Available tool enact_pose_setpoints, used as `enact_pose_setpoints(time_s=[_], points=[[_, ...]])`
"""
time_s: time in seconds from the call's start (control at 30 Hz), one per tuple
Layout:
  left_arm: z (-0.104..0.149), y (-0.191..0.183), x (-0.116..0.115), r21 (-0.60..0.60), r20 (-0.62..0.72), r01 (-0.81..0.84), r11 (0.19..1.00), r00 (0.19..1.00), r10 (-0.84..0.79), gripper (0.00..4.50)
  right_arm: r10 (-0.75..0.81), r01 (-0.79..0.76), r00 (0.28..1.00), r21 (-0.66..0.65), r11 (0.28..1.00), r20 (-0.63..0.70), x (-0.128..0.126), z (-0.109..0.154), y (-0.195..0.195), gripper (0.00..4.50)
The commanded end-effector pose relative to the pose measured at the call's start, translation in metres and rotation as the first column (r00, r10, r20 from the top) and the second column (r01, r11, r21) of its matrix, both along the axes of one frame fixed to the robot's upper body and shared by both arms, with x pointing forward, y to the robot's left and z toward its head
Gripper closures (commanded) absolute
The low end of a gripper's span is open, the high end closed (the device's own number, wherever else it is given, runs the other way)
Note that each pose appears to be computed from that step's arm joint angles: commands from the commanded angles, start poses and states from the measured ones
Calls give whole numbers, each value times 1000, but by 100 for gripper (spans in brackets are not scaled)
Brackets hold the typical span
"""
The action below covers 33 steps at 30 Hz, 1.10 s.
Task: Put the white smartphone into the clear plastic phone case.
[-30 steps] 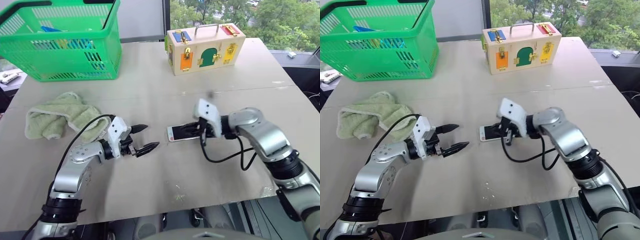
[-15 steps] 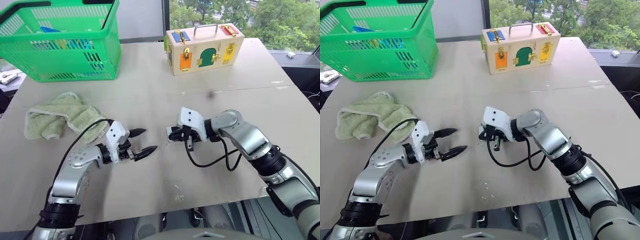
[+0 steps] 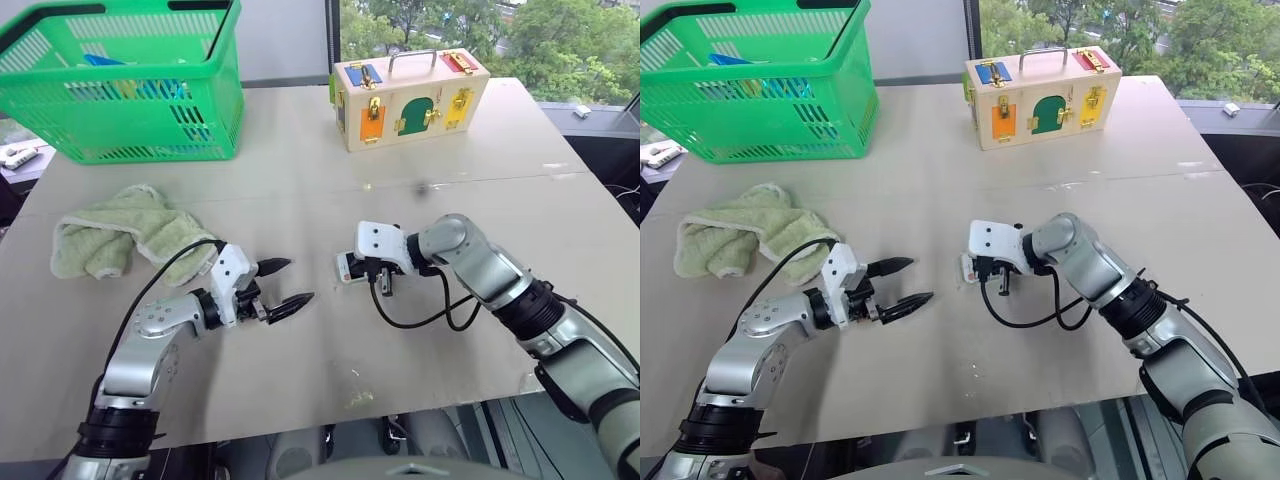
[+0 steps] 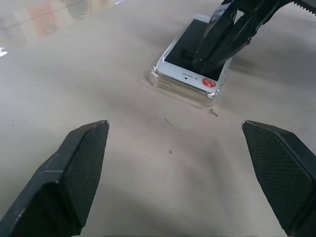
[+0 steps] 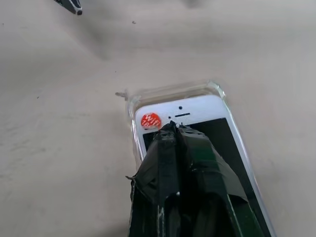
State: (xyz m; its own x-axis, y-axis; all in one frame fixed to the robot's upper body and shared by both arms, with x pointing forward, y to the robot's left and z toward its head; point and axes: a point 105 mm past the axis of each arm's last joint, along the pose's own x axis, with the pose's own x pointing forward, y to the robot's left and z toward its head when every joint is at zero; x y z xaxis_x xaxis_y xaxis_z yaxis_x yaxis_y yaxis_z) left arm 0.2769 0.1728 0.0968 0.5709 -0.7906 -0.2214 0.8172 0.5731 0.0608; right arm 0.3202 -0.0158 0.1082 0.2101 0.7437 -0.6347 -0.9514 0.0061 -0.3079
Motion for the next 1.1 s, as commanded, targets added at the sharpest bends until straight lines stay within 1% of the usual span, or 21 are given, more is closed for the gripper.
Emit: enact_pose_setpoints(time_s=[0.03,0.07,0.13,0.23,0.3,0.37,0.43,0.47,0.57,0.63,0.67,0.73,0.8,0.87,1.03,1.1], points=[[7,-3,-1,-7,34,14,1000,999,-13,0,-41,34,993,-64,997,-113,-5,-31,-14,447],[8,-4,-1,-9,34,14,1000,999,-14,0,-48,43,990,-43,998,-133,-6,-31,-13,447],[8,-5,-1,-10,35,15,1000,999,-15,0,-48,54,986,33,998,-162,-8,-20,-8,447],[10,-5,0,-11,42,14,1000,999,-13,0,-40,81,983,232,969,-178,-8,20,3,447],[13,-9,1,-16,45,17,1000,999,-16,0,-47,94,987,308,947,-155,-9,44,-2,447],[14,-14,2,-17,43,28,999,999,-27,0,-102,136,988,327,935,-118,-8,58,-16,447],[12,-17,8,0,18,0,1000,1000,0,0,-204,214,977,311,926,-65,-3,64,-38,447],[11,-19,9,6,7,0,1000,1000,0,52,-258,256,966,292,921,-35,0,64,-50,450],[8,-25,11,33,-8,16,999,1000,-15,179,-382,364,923,218,906,44,7,57,-82,450],[7,-29,14,54,-16,21,998,1000,-20,303,-440,421,896,188,887,68,11,51,-96,450],[6,-31,15,62,-19,27,998,999,-26,344,-463,445,883,176,878,76,13,47,-102,450],[5,-35,19,85,-19,30,996,999,-29,449,-494,480,862,127,868,114,16,37,-112,450],[6,-39,22,98,-18,33,995,999,-31,449,-502,492,854,100,865,137,18,31,-116,450],[7,-44,25,108,-25,40,993,999,-38,449,-503,493,854,102,864,132,18,29,-112,450],[4,-48,29,139,-56,49,989,998,-42,449,-455,446,880,93,890,134,14,25,-94,450],[3,-49,29,141,-61,50,989,997,-42,449,-422,417,893,61,907,160,13,22,-88,450]])
